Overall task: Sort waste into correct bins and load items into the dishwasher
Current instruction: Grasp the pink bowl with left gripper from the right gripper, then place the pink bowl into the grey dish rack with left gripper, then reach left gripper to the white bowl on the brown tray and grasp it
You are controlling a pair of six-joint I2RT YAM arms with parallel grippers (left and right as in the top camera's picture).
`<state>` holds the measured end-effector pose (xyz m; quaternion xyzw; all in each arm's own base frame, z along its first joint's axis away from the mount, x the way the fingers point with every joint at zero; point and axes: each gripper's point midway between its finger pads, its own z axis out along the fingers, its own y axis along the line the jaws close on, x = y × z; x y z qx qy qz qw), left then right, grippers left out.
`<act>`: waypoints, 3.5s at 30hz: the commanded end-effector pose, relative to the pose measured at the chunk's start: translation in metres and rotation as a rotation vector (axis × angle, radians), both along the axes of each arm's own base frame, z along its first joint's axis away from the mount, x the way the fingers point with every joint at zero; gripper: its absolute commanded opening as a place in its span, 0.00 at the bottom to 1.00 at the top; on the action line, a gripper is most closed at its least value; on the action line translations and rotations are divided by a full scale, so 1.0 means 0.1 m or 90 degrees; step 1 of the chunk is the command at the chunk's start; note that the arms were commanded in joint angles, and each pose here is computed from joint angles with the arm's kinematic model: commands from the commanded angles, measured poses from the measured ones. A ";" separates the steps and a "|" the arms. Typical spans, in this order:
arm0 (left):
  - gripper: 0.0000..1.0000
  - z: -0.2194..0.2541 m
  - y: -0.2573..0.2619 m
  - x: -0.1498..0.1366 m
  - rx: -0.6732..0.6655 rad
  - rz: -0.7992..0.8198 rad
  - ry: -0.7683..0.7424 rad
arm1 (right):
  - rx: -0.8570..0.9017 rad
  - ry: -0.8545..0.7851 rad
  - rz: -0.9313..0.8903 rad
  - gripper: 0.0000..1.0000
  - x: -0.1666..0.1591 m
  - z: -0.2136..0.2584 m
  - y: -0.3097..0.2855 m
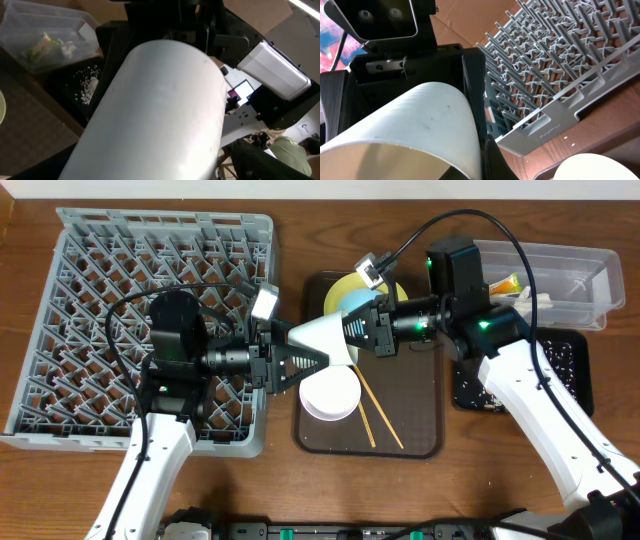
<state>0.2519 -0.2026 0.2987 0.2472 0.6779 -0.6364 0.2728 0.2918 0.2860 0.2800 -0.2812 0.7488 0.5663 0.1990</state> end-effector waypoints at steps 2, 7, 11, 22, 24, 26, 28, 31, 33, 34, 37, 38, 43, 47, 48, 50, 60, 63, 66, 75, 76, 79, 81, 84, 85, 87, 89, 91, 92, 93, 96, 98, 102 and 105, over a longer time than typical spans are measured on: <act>0.84 0.14 -0.06 -0.11 -0.014 -0.039 -0.001 | -0.010 -0.001 -0.020 0.02 0.06 -0.01 -0.02; 0.74 0.18 -0.10 -0.13 -0.016 -0.048 -0.012 | -0.010 -0.001 -0.020 0.03 0.06 -0.01 -0.02; 0.69 0.18 -0.11 -0.13 -0.016 -0.047 -0.013 | -0.010 -0.001 -0.020 0.07 0.06 -0.01 -0.02; 0.52 0.17 -0.11 -0.04 -0.012 -0.014 -0.017 | -0.011 0.002 -0.020 0.21 0.06 -0.01 -0.03; 0.50 0.16 -0.10 0.00 -0.010 0.001 -0.020 | -0.012 0.004 -0.020 0.26 0.05 -0.02 -0.03; 0.49 0.16 -0.10 0.01 -0.008 0.003 -0.052 | -0.014 0.009 -0.020 0.34 0.05 -0.03 -0.03; 0.48 0.16 -0.09 0.02 -0.006 0.006 -0.074 | -0.017 0.016 -0.022 0.38 0.04 -0.04 -0.05; 0.48 0.10 -0.02 0.14 0.007 0.050 -0.076 | -0.019 0.022 -0.029 0.48 0.07 -0.05 -0.08; 0.48 0.02 0.05 0.24 0.025 0.087 -0.073 | -0.019 0.022 -0.036 0.52 0.10 -0.05 -0.12; 0.48 -0.04 0.08 0.29 0.036 0.107 -0.064 | -0.019 0.022 -0.041 0.54 0.12 -0.05 -0.14; 0.48 -0.17 0.17 0.36 0.062 0.140 -0.051 | -0.021 0.026 -0.061 0.57 0.19 -0.06 -0.24; 0.48 -0.20 0.19 0.37 0.068 0.144 -0.049 | -0.021 0.028 -0.068 0.58 0.22 -0.07 -0.27; 0.48 -0.30 0.35 0.48 0.089 0.191 -0.035 | -0.044 0.034 -0.121 0.60 0.38 -0.15 -0.51; 0.49 -0.41 0.52 0.62 0.122 0.255 -0.022 | -0.106 0.047 -0.187 0.62 0.51 -0.35 -0.75; 0.49 -0.46 0.58 0.66 0.135 0.276 -0.012 | -0.122 0.049 -0.200 0.62 0.53 -0.40 -0.80; 0.49 -0.59 0.71 0.72 0.166 0.323 0.016 | -0.152 0.054 -0.222 0.62 0.56 -0.49 -0.91; 0.39 -0.97 1.76 0.68 0.432 0.577 0.179 | -0.315 0.058 -0.318 0.64 0.60 -0.80 -1.43; 0.39 -1.00 2.16 0.52 0.534 0.655 0.237 | -0.374 0.050 -0.340 0.64 0.57 -0.82 -1.58; 0.40 -1.06 2.44 0.39 0.586 0.711 0.282 | -0.413 0.050 -0.359 0.65 0.54 -0.82 -1.68; 0.40 -1.34 2.76 0.24 0.646 0.740 0.387 | -0.425 0.059 -0.349 0.65 0.47 -0.84 -1.70; 0.40 -1.39 2.77 0.23 0.654 0.735 0.400 | -0.426 0.058 -0.349 0.65 0.47 -0.84 -1.70; 0.40 -1.54 2.76 0.21 0.667 0.711 0.439 | -0.425 0.059 -0.349 0.65 0.47 -0.84 -1.70; 0.40 -1.65 2.76 0.21 0.676 0.693 0.466 | -0.426 0.059 -0.349 0.65 0.46 -0.84 -1.70; 0.40 -1.82 2.77 0.20 0.692 0.668 0.507 | -0.427 0.061 -0.348 0.65 0.46 -0.85 -1.70; 0.40 -1.88 2.77 0.20 0.697 0.660 0.520 | -0.427 0.062 -0.348 0.65 0.45 -0.85 -1.70; 0.40 -1.97 2.78 0.20 0.706 0.648 0.539 | -0.427 0.063 -0.348 0.65 0.45 -0.85 -1.70; 0.42 -2.06 2.79 0.19 0.714 0.637 0.557 | -0.428 0.063 -0.347 0.65 0.45 -0.85 -1.70; 0.47 -2.11 2.78 0.18 0.718 0.628 0.569 | -0.428 0.064 -0.347 0.65 0.45 -0.85 -1.70; 0.54 -2.13 2.78 0.19 0.719 0.627 0.572 | -0.428 0.065 -0.347 0.65 0.44 -0.85 -1.70; 0.65 -2.13 2.78 0.19 0.718 0.626 0.572 | -0.428 0.065 -0.347 0.65 0.44 -0.85 -1.70; 0.82 -2.10 2.79 0.20 0.715 0.632 0.565 | -0.429 0.067 -0.346 0.65 0.44 -0.86 -1.70; 0.83 -2.05 2.78 0.22 0.705 0.642 0.559 | -0.430 0.067 -0.346 0.65 0.43 -0.86 -1.70; 0.95 -1.80 2.70 0.30 0.657 0.656 0.511 | -0.437 0.068 -0.350 0.69 0.43 -0.87 -1.72; 0.98 -1.57 2.57 0.34 0.616 0.658 0.456 | -0.479 0.069 -0.370 0.70 0.43 -0.93 -1.84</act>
